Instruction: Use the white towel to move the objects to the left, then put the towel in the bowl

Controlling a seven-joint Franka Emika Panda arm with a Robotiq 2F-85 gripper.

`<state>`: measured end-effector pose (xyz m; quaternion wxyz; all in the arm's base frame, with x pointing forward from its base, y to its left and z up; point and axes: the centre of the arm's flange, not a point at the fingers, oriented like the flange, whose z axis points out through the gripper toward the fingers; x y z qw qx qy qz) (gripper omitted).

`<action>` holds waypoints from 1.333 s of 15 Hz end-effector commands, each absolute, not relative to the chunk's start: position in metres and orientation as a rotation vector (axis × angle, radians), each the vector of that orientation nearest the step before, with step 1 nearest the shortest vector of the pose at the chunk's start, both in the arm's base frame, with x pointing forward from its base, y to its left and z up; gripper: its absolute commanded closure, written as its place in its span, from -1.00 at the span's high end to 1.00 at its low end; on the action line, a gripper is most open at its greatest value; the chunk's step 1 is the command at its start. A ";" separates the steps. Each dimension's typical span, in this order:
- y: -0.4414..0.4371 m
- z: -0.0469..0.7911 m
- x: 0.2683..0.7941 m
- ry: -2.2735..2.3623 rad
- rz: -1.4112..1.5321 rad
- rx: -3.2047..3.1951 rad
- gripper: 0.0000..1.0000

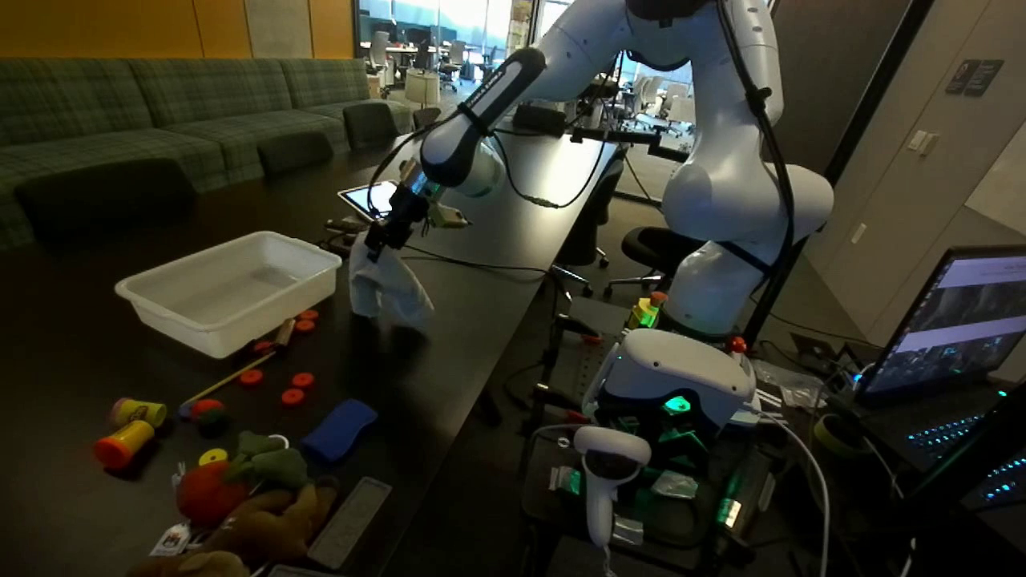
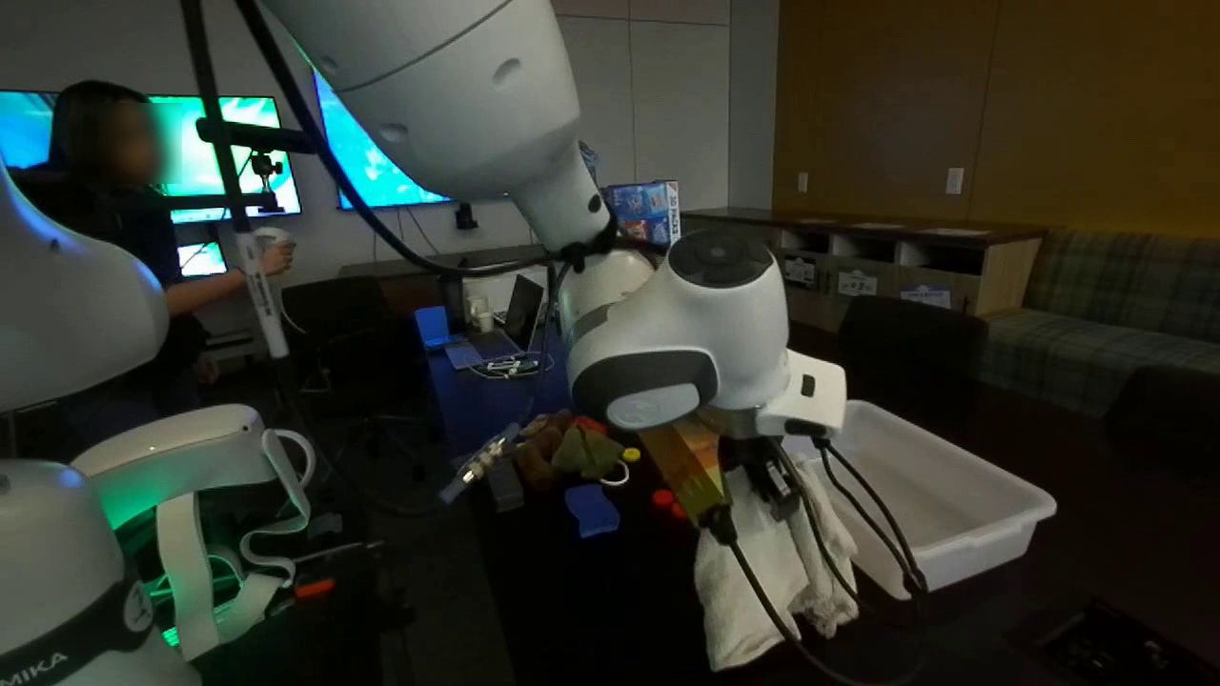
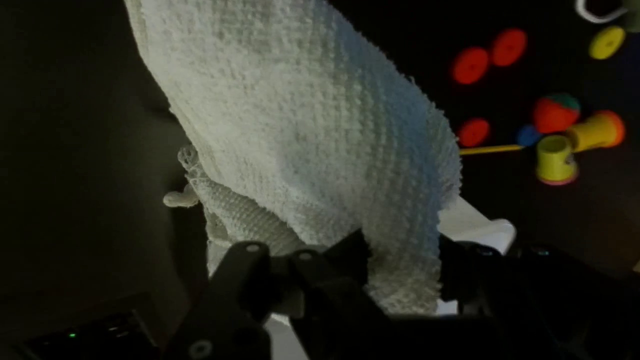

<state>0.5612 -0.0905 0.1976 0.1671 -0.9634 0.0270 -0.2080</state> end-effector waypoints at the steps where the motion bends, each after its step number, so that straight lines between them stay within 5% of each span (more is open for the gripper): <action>1: -0.099 0.156 0.581 0.026 -0.642 -2.883 -0.69; 20: -0.045 0.031 0.666 -0.069 -0.780 -3.008 -0.69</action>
